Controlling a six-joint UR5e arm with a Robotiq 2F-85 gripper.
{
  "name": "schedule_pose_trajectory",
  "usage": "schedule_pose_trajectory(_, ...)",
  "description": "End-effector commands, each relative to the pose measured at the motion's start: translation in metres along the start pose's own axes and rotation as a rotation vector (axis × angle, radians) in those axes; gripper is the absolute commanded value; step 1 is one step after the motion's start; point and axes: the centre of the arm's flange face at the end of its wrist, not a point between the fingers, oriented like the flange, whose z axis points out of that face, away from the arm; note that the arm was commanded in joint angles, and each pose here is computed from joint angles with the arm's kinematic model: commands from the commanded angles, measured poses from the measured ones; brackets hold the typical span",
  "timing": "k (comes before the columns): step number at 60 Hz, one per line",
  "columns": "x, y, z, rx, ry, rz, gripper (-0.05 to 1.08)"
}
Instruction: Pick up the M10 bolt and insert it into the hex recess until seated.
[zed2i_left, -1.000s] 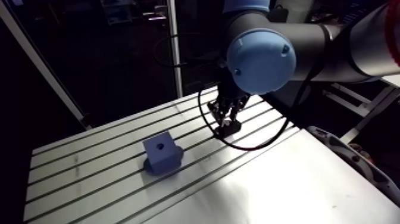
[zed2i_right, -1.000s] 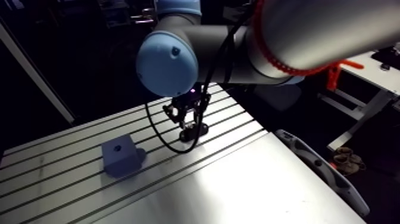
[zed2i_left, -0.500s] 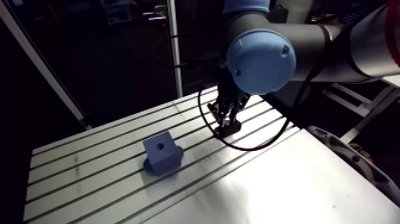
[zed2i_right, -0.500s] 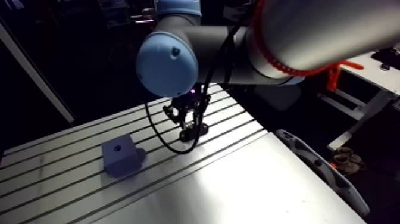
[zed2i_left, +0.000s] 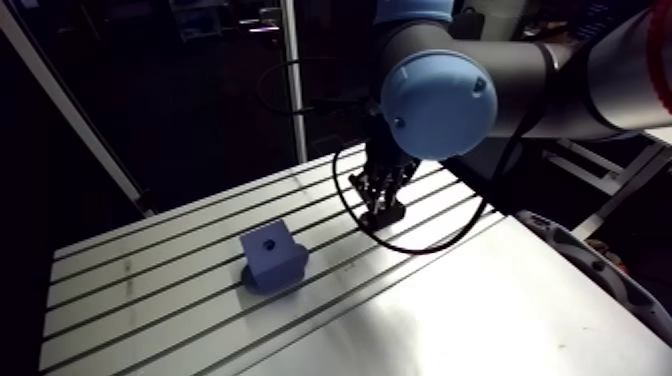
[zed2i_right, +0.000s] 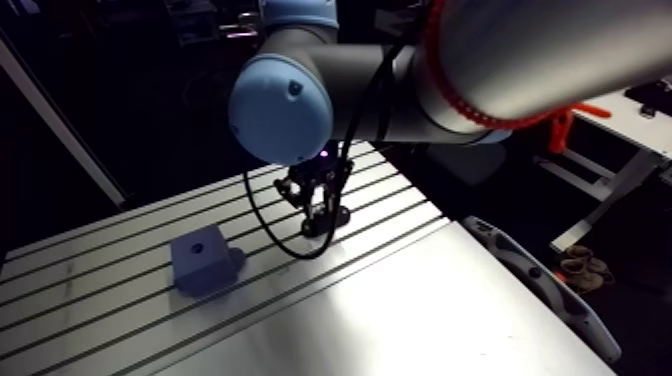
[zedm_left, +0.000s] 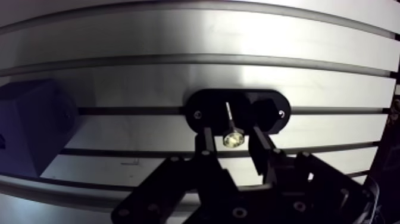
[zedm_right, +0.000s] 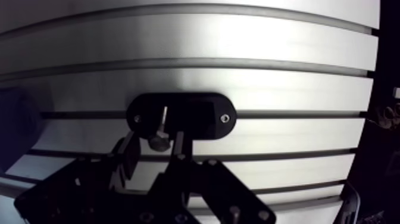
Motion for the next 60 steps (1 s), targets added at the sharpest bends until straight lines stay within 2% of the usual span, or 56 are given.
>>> schedule_pose_trajectory(1,0.0003,0.0002,0.0005,0.0,0.0,-0.001,0.59)
schedule_pose_trajectory(46,0.0011,0.0018,0.0027,0.001,-0.004,-0.001,0.64)
schedule_pose_trajectory(52,0.0005,0.0025,0.0038,-0.007,-0.01,-0.001,0.64)
schedule_pose_trajectory(54,0.0001,0.0035,0.0035,-0.018,-0.013,-0.001,0.64)
schedule_pose_trajectory(60,-0.0001,0.0039,0.0035,-0.021,-0.015,-0.001,0.65)
